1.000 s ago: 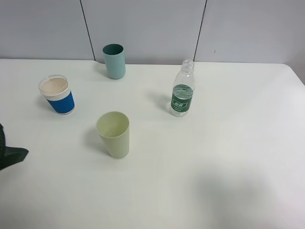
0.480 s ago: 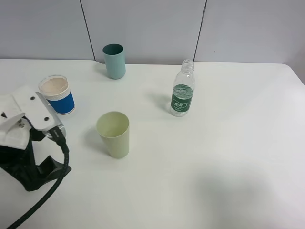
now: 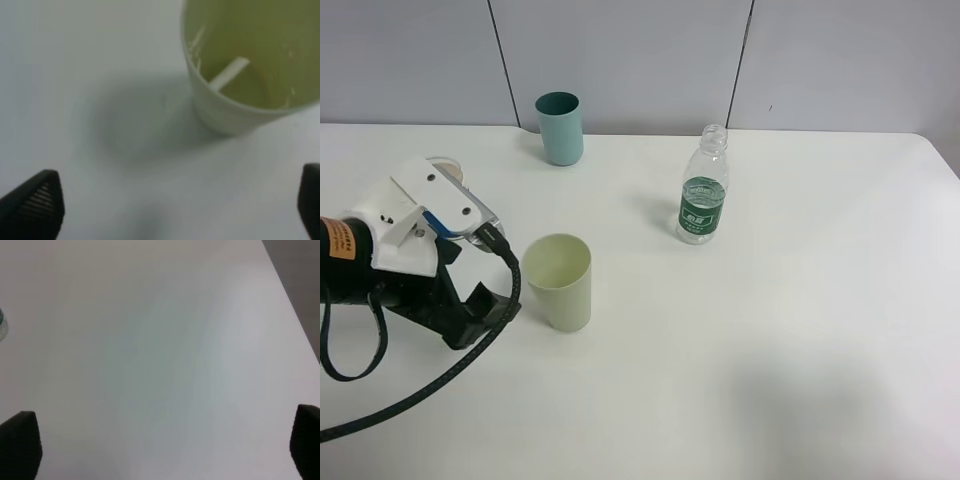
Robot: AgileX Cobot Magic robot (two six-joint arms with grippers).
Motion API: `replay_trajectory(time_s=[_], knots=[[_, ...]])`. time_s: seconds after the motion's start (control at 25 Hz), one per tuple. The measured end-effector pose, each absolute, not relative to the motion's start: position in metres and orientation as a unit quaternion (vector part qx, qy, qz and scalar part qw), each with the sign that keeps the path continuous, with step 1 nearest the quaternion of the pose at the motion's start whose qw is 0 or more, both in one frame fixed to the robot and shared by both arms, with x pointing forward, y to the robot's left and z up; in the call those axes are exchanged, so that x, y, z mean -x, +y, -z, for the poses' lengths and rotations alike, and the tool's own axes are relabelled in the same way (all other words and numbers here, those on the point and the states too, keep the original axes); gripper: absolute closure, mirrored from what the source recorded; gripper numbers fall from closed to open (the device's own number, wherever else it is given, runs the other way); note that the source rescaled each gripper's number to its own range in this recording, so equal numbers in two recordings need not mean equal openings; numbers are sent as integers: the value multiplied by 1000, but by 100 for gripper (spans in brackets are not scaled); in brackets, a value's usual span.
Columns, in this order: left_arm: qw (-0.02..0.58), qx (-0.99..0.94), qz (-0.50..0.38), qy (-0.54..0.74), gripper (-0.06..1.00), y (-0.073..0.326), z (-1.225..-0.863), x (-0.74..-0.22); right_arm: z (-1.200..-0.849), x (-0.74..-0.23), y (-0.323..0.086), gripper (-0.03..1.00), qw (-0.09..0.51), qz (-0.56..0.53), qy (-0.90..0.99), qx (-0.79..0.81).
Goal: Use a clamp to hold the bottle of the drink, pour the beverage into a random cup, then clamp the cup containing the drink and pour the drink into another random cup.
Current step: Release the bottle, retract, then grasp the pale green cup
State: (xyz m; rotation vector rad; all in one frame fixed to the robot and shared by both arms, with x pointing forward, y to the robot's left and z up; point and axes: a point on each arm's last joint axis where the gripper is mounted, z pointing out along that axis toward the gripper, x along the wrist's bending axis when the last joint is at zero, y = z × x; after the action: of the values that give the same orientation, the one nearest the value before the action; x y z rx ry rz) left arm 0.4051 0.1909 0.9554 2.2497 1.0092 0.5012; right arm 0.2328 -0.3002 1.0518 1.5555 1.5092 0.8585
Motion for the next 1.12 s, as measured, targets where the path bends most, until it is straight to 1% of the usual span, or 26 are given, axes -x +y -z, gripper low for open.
replay_trajectory(time_s=[0.2, 0.52, 0.68, 0.92, 1.12], knots=[[348, -828, -229, 376, 11, 200, -939, -395, -1052, -233, -300, -3, 394, -338, 595, -613], [410, -798, -276, 346, 11, 207, -932, -384, -1052, -233, -300, -3, 394, -338, 595, -613], [438, -788, -281, 330, 11, 206, -930, -381, -1052, -233, -300, -3, 394, -338, 595, -613], [460, -786, -270, 312, 11, 200, -917, -381, -1052, -233, -300, -3, 394, -338, 595, -613], [496, -773, -268, 290, 11, 192, -908, -384, -1052, -233, -300, -3, 394, -338, 595, -613]])
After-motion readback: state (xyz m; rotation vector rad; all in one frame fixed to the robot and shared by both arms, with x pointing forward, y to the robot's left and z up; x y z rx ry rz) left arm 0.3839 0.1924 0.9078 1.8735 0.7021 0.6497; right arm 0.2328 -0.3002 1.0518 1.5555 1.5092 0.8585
